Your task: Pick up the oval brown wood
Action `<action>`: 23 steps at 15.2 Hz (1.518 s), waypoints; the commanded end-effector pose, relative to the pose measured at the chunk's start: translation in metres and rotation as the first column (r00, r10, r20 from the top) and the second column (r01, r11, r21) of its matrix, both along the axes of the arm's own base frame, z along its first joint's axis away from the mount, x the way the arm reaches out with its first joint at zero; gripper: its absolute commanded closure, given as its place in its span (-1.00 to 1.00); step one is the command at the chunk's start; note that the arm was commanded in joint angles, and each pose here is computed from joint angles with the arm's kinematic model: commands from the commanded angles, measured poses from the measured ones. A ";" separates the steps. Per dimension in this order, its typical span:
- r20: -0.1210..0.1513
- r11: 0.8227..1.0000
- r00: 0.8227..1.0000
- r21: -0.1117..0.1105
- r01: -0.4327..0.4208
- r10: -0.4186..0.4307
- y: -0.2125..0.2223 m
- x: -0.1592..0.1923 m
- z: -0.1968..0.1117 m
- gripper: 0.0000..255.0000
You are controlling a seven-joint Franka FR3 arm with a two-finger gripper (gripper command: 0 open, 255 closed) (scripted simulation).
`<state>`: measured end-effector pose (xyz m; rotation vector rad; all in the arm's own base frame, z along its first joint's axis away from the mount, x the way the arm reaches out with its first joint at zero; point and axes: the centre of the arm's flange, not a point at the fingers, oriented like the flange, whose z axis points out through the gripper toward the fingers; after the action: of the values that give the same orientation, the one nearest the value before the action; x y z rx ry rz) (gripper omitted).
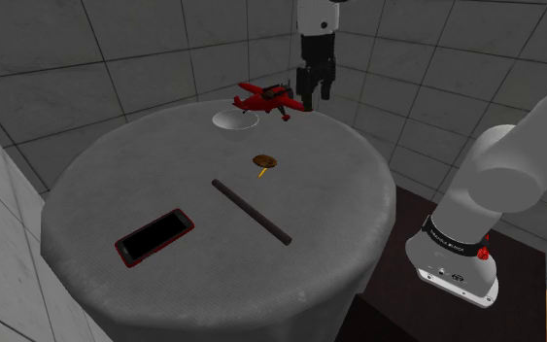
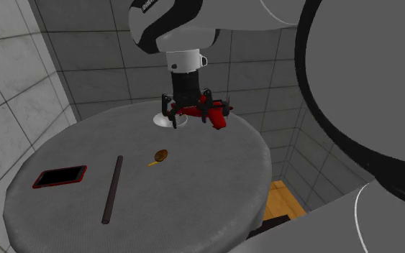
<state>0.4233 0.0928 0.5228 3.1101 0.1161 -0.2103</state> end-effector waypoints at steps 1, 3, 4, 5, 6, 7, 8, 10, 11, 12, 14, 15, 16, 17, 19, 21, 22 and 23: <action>-0.024 1.000 1.000 -0.016 -0.002 0.001 0.016 0.019 -0.021 -1.00; -0.048 0.999 0.999 -0.033 -0.004 0.002 0.034 0.036 -0.039 -1.00; -0.060 0.999 0.998 -0.041 -0.005 0.003 0.043 0.044 -0.048 -1.00; -0.072 0.999 0.997 -0.049 -0.007 0.003 0.051 0.052 -0.058 -1.00; -0.084 0.998 0.996 -0.057 -0.008 0.004 0.060 0.060 -0.067 -1.00; -0.096 0.998 0.995 -0.066 -0.010 0.004 0.068 0.068 -0.077 -1.00; -0.108 0.997 0.994 -0.074 -0.012 0.004 0.076 0.075 -0.087 -1.00; -0.131 0.996 0.991 -0.090 -0.016 0.004 0.093 0.090 -0.108 -1.00; -0.143 0.995 0.990 -0.098 -0.018 0.003 0.101 0.098 -0.118 -1.00; -0.155 0.994 0.988 -0.106 -0.020 0.003 0.109 0.105 -0.129 -1.00; -0.169 0.993 0.986 -0.116 -0.023 0.003 0.119 0.113 -0.142 -1.00; -0.169 0.993 0.986 -0.116 -0.023 0.003 0.119 0.113 -0.147 -1.00; -0.169 0.993 0.986 -0.116 -0.023 0.003 0.119 0.113 -0.152 -1.00; -0.169 0.993 0.986 -0.116 -0.023 0.003 0.119 0.113 -0.158 -1.00; -0.169 0.993 0.986 -0.116 -0.023 0.003 0.119 0.113 -0.168 -1.00; -0.169 0.993 0.986 -0.116 -0.023 0.003 0.119 0.113 -0.182 -1.00; -0.169 0.993 0.986 -0.116 -0.023 0.003 0.119 0.113 -0.182 -1.00; -0.169 0.993 0.986 -0.116 -0.023 0.003 0.119 0.113 -0.182 -1.00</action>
<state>0.5371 0.2109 0.3426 2.9693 0.1215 -0.4638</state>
